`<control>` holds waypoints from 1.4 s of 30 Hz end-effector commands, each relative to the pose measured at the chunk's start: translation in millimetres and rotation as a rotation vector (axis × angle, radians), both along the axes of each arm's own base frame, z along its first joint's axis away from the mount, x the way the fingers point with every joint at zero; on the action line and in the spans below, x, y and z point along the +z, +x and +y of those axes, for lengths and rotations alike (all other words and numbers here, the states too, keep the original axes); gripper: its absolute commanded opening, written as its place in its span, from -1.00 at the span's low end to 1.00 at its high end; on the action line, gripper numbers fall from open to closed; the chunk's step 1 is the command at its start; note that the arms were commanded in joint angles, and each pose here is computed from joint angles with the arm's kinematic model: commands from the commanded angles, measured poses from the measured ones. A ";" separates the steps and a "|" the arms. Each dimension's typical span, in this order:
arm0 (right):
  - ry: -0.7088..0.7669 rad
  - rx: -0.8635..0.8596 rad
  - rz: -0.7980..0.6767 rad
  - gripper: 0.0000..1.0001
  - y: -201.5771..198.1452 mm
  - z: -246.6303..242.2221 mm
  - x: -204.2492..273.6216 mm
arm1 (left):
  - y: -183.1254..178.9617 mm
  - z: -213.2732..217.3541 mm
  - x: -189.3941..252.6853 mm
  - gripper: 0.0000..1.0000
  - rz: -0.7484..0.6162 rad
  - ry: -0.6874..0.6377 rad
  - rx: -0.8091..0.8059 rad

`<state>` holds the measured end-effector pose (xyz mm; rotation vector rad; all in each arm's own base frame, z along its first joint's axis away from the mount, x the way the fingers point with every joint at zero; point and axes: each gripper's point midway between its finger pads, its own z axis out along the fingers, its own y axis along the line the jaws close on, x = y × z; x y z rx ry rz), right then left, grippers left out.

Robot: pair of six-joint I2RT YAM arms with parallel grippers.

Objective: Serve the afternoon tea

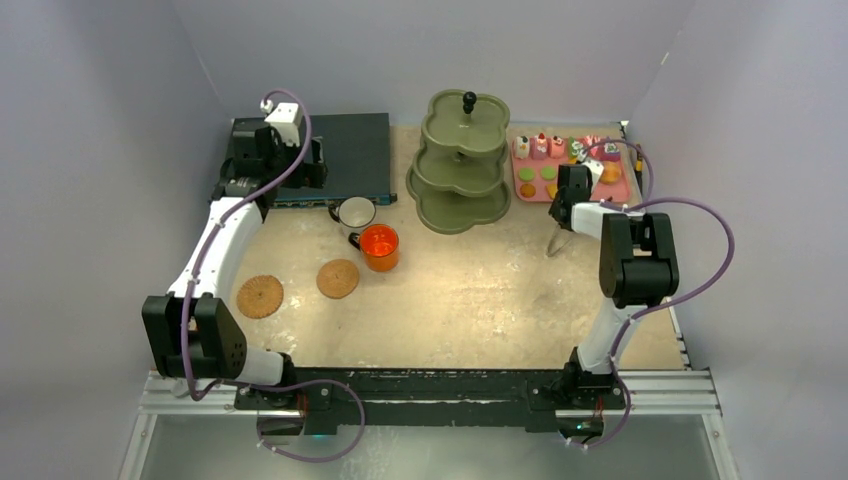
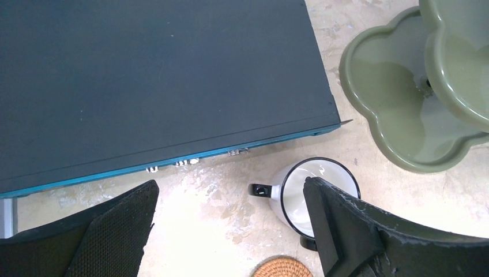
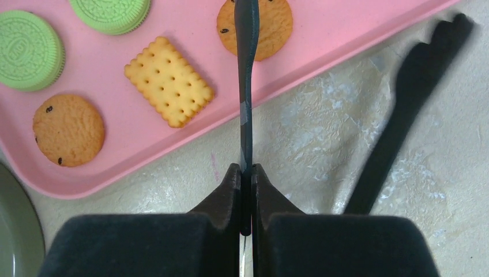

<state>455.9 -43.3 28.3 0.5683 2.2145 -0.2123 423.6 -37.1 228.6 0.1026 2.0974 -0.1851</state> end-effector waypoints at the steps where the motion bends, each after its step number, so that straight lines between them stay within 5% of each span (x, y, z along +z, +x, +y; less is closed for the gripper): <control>1: -0.017 0.006 -0.075 -1.00 13.3 -2.9 30.5 | -3.6 -6.7 31.3 0.93 -0.067 -0.017 -0.048; 10: -0.031 0.214 -0.265 -1.00 -12.4 62.2 141.0 | -38.3 -43.0 31.8 0.97 -0.059 0.030 -0.394; 22: 0.134 0.856 -0.389 -1.00 -156.0 192.6 242.8 | -143.8 -92.3 53.3 0.72 -0.104 0.095 -1.081; 37: 0.278 1.543 -0.249 -1.00 -270.7 327.7 271.0 | -176.6 -152.8 82.1 0.48 -0.128 0.129 -1.359; 42: 0.244 1.688 -0.248 -1.00 -289.1 365.3 276.8 | -192.5 -154.6 73.6 0.19 -0.073 0.157 -1.445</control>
